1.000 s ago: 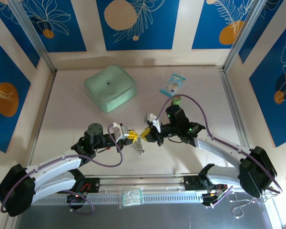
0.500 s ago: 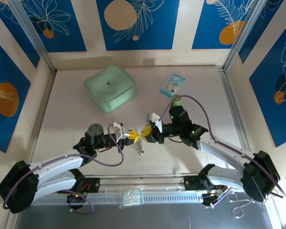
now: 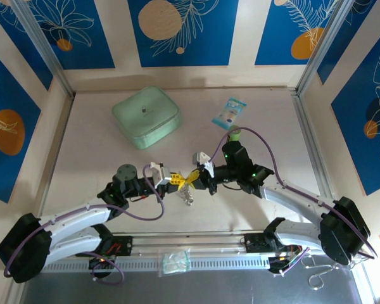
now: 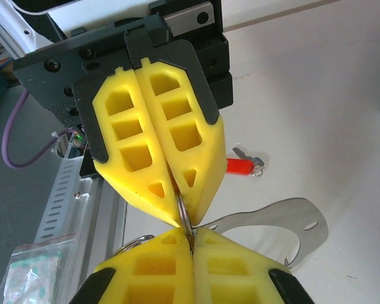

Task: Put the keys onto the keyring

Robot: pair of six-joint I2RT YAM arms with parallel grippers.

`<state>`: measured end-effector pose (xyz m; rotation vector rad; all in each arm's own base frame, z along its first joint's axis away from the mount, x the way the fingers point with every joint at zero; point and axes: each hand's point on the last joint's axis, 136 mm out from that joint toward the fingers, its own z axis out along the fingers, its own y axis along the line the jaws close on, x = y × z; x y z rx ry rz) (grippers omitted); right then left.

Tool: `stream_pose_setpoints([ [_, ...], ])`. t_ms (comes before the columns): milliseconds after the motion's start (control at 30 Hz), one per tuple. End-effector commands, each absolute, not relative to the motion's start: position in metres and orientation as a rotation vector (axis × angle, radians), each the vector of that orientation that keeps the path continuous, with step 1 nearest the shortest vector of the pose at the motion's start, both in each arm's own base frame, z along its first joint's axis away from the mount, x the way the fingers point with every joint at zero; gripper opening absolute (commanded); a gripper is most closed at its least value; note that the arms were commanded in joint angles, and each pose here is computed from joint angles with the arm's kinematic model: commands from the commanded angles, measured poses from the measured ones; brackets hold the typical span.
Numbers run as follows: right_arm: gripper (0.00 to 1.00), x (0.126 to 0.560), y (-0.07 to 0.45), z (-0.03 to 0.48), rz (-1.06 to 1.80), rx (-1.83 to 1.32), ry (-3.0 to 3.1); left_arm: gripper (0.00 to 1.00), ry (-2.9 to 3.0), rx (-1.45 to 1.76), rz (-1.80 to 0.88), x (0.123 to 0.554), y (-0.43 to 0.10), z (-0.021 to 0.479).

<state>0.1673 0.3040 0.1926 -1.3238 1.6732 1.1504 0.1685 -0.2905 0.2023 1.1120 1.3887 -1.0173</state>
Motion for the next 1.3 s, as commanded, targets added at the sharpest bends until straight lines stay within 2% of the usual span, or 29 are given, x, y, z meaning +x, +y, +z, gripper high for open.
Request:
stream_pose_setpoints([
  [0,0.0,0.162,0.307,0.205,1.184,-1.352,1.612,0.0,1.323,1.113,-1.034,0.164,-0.293,0.214],
  [33,0.0,0.162,0.306,0.207,1.174,-1.356,1.607,0.0,1.336,1.11,-1.023,0.165,-0.292,0.212],
  [100,0.0,0.162,0.304,0.205,1.135,-1.384,1.616,0.13,1.363,1.133,-0.991,0.166,-0.291,0.207],
  [400,0.0,0.153,0.297,0.191,0.936,-1.641,1.678,0.16,1.492,1.331,-0.914,0.159,-0.293,0.194],
  [600,0.0,0.151,0.298,0.194,0.835,-1.756,1.681,0.12,1.501,1.388,-0.915,0.156,-0.296,0.196],
  [733,0.0,0.152,0.299,0.204,0.845,-1.725,1.669,0.0,1.46,1.382,-0.937,0.154,-0.299,0.206],
  [767,0.01,0.153,0.299,0.209,0.869,-1.688,1.66,0.0,1.445,1.37,-0.949,0.154,-0.299,0.209],
  [833,0.2,0.157,0.297,0.216,0.928,-1.596,1.651,0.0,1.426,1.341,-0.967,0.153,-0.299,0.211],
  [900,0.31,0.162,0.292,0.22,0.986,-1.494,1.643,0.0,1.421,1.317,-0.979,0.153,-0.299,0.211],
  [1033,0.33,0.165,0.289,0.216,1.06,-1.386,1.663,0.0,1.393,1.275,-1.005,0.153,-0.3,0.21],
  [1267,0.33,0.159,0.29,0.201,1.127,-1.381,1.732,0.0,1.355,1.232,-0.999,0.155,-0.298,0.211],
])
